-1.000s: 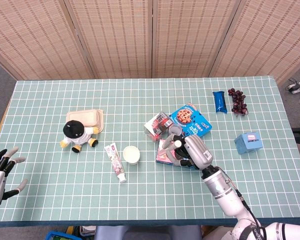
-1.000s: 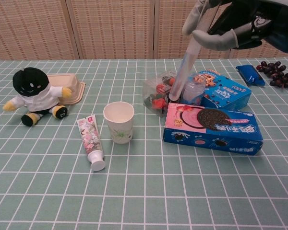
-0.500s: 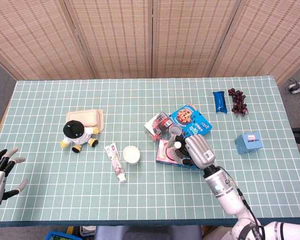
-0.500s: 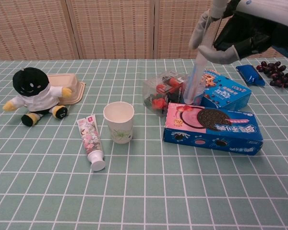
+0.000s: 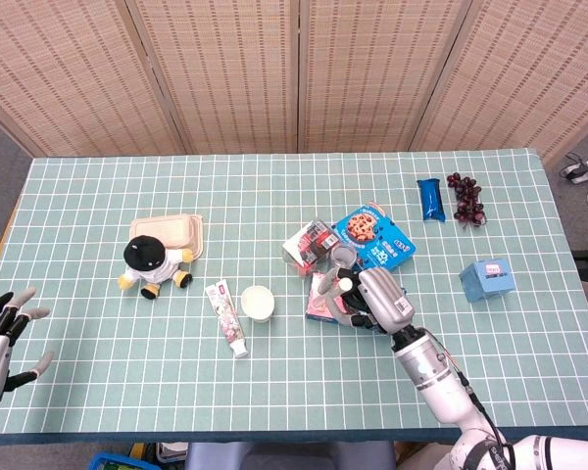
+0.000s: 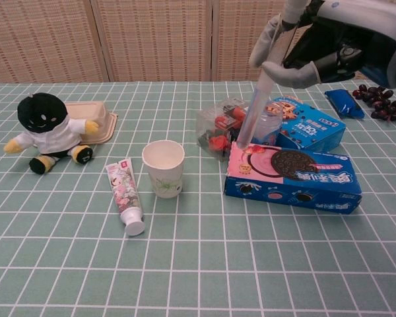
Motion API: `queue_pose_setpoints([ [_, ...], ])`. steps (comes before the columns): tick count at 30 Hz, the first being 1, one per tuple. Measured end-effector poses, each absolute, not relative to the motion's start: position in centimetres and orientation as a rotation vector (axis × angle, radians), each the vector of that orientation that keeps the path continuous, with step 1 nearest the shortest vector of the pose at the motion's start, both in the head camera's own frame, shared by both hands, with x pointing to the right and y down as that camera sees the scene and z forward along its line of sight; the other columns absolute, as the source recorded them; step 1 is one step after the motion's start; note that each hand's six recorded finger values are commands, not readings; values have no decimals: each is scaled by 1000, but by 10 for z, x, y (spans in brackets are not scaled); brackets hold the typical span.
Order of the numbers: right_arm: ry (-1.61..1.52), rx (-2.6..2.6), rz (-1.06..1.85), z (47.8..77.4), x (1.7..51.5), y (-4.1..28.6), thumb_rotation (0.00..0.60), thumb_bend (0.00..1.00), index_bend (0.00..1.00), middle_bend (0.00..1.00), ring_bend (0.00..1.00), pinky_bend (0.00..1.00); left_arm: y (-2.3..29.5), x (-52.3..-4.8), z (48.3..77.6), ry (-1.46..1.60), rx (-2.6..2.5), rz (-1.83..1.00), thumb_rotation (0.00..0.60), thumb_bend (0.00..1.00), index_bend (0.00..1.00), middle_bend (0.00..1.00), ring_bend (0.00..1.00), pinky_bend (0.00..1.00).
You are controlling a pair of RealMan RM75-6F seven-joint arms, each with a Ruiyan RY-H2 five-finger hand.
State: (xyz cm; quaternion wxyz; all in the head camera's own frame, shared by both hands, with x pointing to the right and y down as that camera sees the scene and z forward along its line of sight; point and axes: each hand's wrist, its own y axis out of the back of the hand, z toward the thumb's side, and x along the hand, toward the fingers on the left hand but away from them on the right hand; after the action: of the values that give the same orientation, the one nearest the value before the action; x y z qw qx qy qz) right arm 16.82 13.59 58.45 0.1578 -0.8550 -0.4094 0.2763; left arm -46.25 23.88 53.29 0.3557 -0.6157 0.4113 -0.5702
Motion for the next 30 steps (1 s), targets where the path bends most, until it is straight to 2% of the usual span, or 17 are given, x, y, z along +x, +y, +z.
queue_pose_setpoints([
  [7,-1231,-2549,726,583,171,136,600,750,736,1000,1000,1000,239,-463,533,1063,-1590,-1473,600,267,359,144,81,298],
  [20,-961,-2010,949,587,181,136,600,772,736,1000,1000,1000,239,-463,533,1059,-1589,-1475,600,267,358,145,81,298],
  [30,-1218,-2336,839,583,175,140,600,782,736,1000,1000,1000,239,-462,532,1065,-1586,-1471,600,267,358,145,82,297],
])
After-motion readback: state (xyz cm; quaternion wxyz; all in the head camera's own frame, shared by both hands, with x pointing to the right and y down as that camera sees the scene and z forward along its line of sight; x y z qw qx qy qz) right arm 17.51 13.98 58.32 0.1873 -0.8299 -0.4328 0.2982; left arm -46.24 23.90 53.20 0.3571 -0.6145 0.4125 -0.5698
